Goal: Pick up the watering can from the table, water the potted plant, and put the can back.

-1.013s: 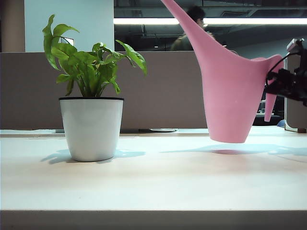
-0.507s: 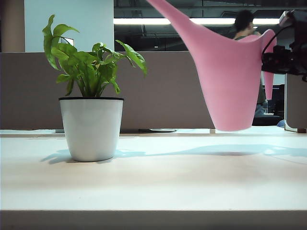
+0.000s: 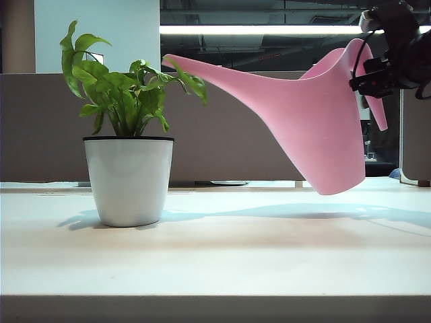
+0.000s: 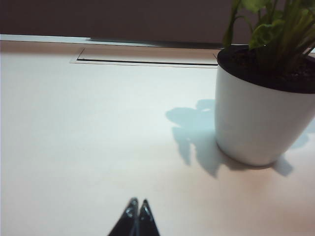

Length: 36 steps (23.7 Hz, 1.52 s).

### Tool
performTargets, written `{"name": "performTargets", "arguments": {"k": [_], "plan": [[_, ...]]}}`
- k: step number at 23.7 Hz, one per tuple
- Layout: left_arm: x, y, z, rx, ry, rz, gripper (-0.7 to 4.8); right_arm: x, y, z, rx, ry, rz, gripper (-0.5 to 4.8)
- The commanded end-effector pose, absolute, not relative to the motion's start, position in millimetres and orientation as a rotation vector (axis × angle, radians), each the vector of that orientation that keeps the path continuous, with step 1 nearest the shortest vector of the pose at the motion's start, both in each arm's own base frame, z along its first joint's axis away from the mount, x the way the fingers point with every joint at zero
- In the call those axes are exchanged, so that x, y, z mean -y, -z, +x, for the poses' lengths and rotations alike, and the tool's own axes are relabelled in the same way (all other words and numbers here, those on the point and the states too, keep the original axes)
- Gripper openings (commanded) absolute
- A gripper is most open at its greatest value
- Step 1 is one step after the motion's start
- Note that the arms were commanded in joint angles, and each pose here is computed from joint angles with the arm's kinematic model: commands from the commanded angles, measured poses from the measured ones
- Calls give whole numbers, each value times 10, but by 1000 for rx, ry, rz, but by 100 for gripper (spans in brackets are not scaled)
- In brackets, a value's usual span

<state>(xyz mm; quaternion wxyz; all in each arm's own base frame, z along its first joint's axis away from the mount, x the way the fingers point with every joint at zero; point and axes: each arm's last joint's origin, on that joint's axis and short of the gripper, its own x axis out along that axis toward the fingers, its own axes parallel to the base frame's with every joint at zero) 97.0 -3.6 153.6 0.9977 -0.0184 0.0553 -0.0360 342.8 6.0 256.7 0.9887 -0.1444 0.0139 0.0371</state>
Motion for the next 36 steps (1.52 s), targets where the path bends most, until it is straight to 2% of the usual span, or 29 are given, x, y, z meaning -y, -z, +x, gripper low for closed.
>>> {"name": "performTargets", "arguments": {"k": [1, 11, 18, 36], "plan": [[37, -1558, 969, -98, 76, -40, -5, -63, -2839, 3384, 122, -25, -271, 85], [37, -1558, 969, -98, 76, -40, -5, -219, -3068, 3366, 206, -15, -369, 85], [37, -1558, 969, -98, 77, -40, -5, -440, -3324, 3387, 265, -1, -546, 85], [37, -1558, 969, -98, 76, -40, -5, -435, -3410, 3374, 321, 66, -670, 85]]}}
